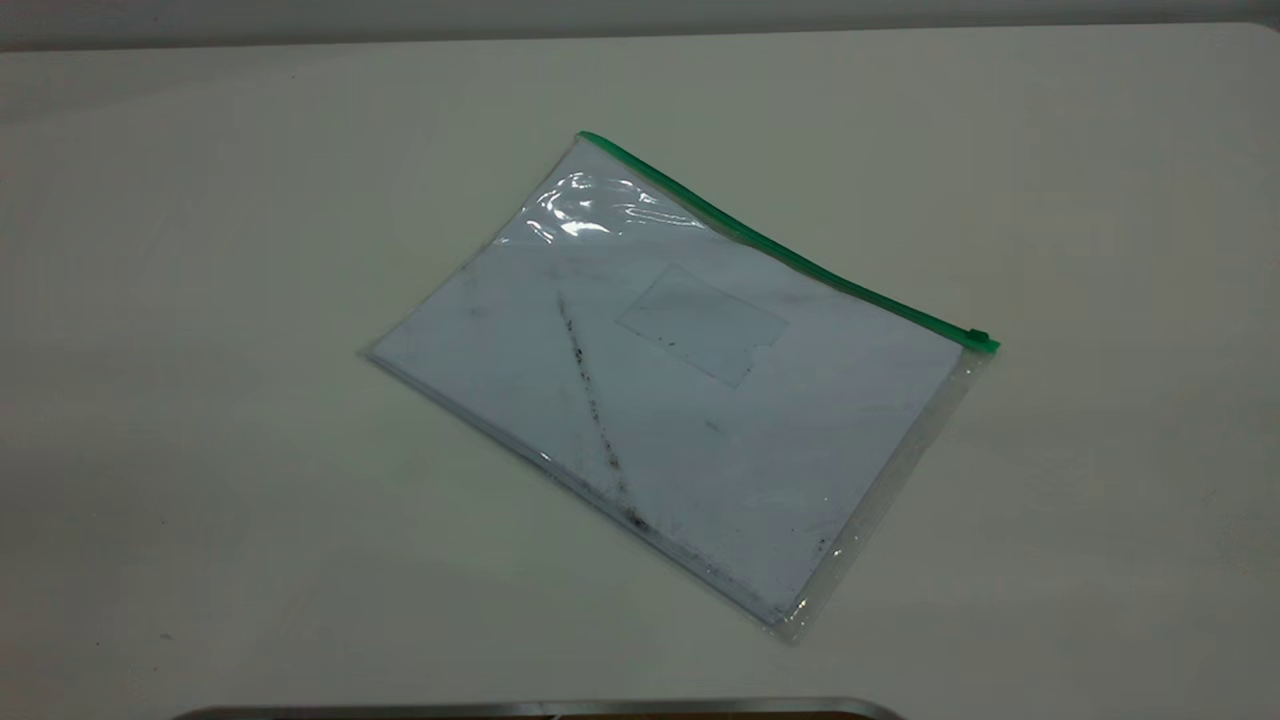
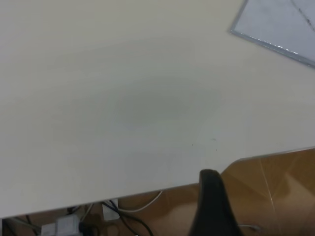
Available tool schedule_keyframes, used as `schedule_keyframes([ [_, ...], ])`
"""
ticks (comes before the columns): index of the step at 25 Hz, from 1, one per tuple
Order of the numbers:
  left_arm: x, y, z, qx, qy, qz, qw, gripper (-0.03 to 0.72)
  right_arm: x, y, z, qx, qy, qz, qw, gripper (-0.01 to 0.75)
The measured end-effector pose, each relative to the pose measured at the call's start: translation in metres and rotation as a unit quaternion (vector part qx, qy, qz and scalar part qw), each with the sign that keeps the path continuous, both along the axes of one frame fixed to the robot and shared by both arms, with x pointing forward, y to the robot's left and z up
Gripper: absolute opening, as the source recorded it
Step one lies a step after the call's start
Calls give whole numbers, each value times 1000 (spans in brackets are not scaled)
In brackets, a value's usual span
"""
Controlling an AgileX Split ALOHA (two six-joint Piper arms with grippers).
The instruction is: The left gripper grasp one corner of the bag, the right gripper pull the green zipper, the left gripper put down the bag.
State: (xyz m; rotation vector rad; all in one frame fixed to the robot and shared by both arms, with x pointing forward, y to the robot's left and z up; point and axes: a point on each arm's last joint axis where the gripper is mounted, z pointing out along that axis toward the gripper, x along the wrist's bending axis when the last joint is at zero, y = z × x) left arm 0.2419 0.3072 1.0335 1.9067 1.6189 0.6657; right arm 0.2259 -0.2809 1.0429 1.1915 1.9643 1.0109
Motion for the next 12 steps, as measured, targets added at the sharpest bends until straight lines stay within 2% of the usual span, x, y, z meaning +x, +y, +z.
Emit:
schedule_keyframes([
  [5, 0, 0, 0, -1, -1, 5, 1000, 577, 0, 0, 0, 0, 0, 0, 1000, 558],
  [12, -15, 0, -1, -6, -50, 117, 992, 577, 0, 0, 0, 0, 0, 0, 1000, 558],
])
